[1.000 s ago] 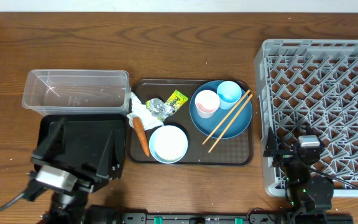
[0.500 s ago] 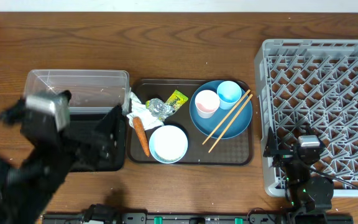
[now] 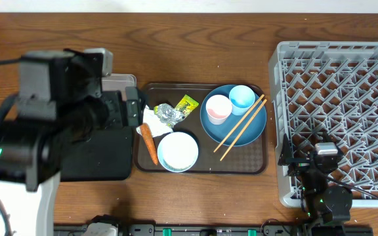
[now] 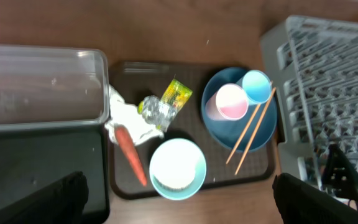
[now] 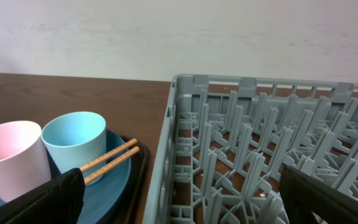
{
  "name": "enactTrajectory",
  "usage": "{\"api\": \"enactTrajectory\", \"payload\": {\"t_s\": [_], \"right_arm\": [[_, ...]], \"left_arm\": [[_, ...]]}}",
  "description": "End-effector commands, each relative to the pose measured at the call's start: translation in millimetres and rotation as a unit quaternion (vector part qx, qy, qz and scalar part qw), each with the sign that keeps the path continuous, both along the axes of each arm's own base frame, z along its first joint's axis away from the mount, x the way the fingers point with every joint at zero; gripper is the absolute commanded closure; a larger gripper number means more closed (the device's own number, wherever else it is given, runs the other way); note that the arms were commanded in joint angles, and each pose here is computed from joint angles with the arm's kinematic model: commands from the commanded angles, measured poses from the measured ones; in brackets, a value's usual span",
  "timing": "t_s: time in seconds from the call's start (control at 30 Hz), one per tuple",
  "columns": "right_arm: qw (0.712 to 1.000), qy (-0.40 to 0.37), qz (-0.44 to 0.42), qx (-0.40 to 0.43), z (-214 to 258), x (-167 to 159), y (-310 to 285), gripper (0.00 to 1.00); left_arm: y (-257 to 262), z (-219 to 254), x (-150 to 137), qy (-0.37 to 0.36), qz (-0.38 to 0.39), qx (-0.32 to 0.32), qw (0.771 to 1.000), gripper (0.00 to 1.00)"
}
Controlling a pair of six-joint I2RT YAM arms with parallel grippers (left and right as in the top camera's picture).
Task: Sort waste into correct bins and load items into the dishwasher rack
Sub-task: 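Raise the left arm and move the left gripper over the foil wrapper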
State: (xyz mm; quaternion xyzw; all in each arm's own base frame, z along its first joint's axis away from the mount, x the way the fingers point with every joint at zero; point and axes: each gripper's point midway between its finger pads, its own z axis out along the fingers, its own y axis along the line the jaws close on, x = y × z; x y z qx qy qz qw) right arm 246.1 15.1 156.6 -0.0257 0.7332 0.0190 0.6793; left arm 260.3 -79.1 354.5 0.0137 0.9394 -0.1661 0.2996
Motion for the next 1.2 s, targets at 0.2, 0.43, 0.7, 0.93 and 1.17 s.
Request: {"api": "enactTrajectory", "payload": {"t_s": [0.2, 0.43, 0.7, 0.93, 1.17], "right_arm": [[1.000, 0.003, -0.005, 0.007, -1.5, 0.1, -2.2, 0.01], [1.000, 0.003, -0.005, 0.007, -1.5, 0.1, -2.3, 0.01], [1.000, 0.003, -0.005, 0.007, -1.5, 0.1, -2.3, 0.01], [1.000, 0.003, -0.005, 0.007, -1.5, 0.1, -2.2, 0.01], [1.000, 0.003, -0.005, 0.007, -1.5, 0.1, -2.2, 0.01]], "left_arm": [[-5.2, -27.9, 27.2, 0.059, 0.003, 0.000, 0.998, 0.02], [-11.3, -63.0, 34.4, 0.135, 0.006, 0.005, 0.991, 0.30], [-20.6, -97.2, 45.6, 0.191, -0.004, 0.017, 0.981, 0.76], [-21.5, -106.5, 53.7, 0.199, -0.003, 0.020, 0.980, 0.74], [-22.2, -109.1, 57.8, 0.196, -0.003, 0.021, 0.980, 0.69]]}}
